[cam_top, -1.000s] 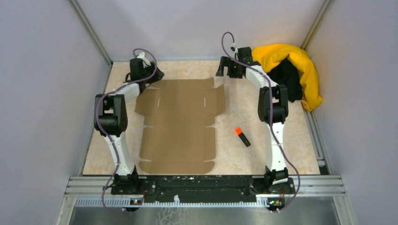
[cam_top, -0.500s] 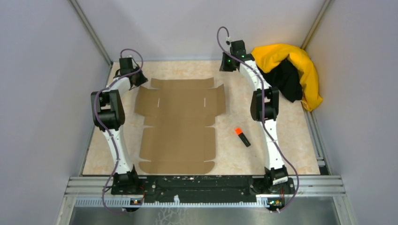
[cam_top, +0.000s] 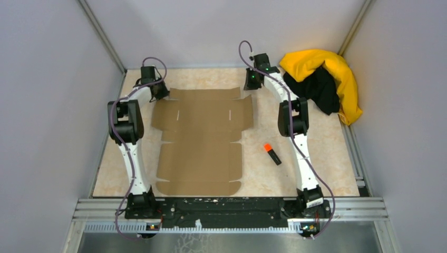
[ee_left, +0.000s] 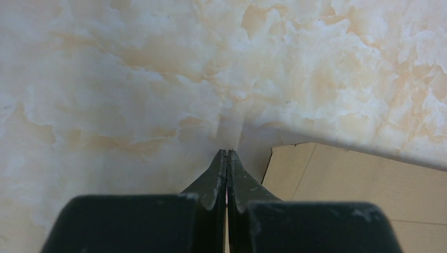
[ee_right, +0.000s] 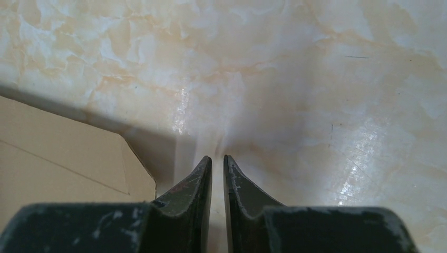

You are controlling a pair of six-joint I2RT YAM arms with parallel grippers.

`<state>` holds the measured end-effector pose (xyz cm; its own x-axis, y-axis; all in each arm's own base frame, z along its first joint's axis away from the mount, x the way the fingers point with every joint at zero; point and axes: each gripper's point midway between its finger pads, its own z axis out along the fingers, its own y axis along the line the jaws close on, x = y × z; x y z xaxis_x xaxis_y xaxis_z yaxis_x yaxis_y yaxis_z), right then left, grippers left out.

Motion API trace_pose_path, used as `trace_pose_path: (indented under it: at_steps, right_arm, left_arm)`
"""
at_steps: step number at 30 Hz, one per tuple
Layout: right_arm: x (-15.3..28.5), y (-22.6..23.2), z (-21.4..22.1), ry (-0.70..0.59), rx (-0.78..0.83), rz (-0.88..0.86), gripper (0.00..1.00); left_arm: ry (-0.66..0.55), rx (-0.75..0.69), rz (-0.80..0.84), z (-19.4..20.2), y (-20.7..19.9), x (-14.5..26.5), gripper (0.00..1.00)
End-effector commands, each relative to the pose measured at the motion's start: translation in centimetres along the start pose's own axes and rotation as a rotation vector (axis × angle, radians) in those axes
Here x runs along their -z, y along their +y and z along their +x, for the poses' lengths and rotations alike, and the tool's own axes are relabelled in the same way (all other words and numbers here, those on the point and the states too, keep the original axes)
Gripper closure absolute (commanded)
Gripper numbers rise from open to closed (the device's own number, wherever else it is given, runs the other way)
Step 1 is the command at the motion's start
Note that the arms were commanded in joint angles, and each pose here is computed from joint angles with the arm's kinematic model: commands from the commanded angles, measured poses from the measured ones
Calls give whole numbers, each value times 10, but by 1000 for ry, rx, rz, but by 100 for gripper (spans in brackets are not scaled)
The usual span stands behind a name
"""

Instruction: Fold the paper box

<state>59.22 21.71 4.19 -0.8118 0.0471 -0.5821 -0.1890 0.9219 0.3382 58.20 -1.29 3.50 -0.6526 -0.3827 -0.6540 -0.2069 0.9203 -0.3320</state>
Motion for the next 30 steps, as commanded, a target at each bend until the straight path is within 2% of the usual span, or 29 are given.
trace_pose_path:
  at_steps: [1, 5, 15, 20, 26, 30]
  right_arm:
    - [2, 21, -7, -32, 18, -44, 86]
    - [5, 33, -3, -31, 34, -61, 86]
    - [17, 47, 7, -24, 53, -72, 88]
    - [32, 31, 4, -27, 64, 33, 89]
    - [56, 0, 4, -48, 37, 145, 85]
    - [66, -5, 10, -46, 42, 150, 84]
  left_arm:
    - [-18, -47, 24, -2, -19, 0, 100]
    - [-20, -80, 43, -1, -39, 7, 100]
    - [-36, -112, 60, -2, -59, 18, 100]
    - [-43, -115, 37, -1, -58, 18, 100]
    - [-41, -91, 39, -1, -51, 13, 87]
    - [-34, -75, 58, -1, -49, 9, 84]
